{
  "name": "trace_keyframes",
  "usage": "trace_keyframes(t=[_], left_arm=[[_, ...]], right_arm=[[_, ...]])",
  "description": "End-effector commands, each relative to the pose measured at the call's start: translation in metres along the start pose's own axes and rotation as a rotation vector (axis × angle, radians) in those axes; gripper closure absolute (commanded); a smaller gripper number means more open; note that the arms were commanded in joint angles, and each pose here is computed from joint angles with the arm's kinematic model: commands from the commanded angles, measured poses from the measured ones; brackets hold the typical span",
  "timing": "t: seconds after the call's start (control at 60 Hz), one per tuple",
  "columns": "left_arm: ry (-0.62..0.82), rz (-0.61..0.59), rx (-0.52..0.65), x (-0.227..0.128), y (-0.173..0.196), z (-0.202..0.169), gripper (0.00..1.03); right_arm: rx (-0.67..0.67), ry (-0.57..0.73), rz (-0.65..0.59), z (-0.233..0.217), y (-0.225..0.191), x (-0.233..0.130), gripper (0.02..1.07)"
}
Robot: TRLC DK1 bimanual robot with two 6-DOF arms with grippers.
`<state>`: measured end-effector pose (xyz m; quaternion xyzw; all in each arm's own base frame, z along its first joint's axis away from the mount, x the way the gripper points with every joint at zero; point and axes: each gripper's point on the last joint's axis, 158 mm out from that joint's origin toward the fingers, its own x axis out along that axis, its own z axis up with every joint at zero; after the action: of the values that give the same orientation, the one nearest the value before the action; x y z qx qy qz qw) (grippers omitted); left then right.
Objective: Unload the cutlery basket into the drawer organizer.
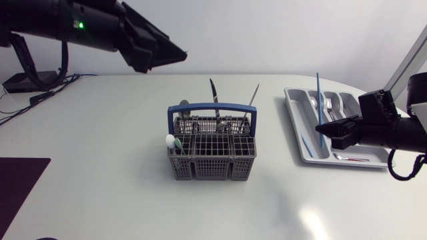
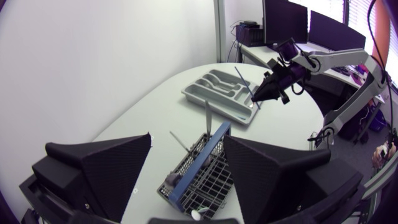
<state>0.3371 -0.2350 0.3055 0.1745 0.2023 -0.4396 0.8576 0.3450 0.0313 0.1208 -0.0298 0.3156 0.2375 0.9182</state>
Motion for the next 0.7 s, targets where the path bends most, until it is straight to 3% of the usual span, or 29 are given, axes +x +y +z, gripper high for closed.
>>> trace_keyframes(t=[0.0,0.167,0.45,0.683], left_arm=[[0.057,0.036,0.014,0.001,0.010,-0.027,0.08],[0.140,0.085,0.006,-0.001,0.020,-0.066,0.09],[0.259,0.153,0.046,-0.007,0.025,-0.118,0.09],[0.332,0.154,-0.102,-0.009,0.015,-0.144,0.09]], right_arm=[[0.069,0.027,-0.047,0.003,-0.025,0.012,1.02],[0.154,0.123,-0.162,-0.006,-0.062,0.039,1.02],[0.274,0.258,-0.230,-0.031,-0.089,0.084,1.02],[0.324,0.371,-0.246,-0.058,-0.096,0.109,1.01]])
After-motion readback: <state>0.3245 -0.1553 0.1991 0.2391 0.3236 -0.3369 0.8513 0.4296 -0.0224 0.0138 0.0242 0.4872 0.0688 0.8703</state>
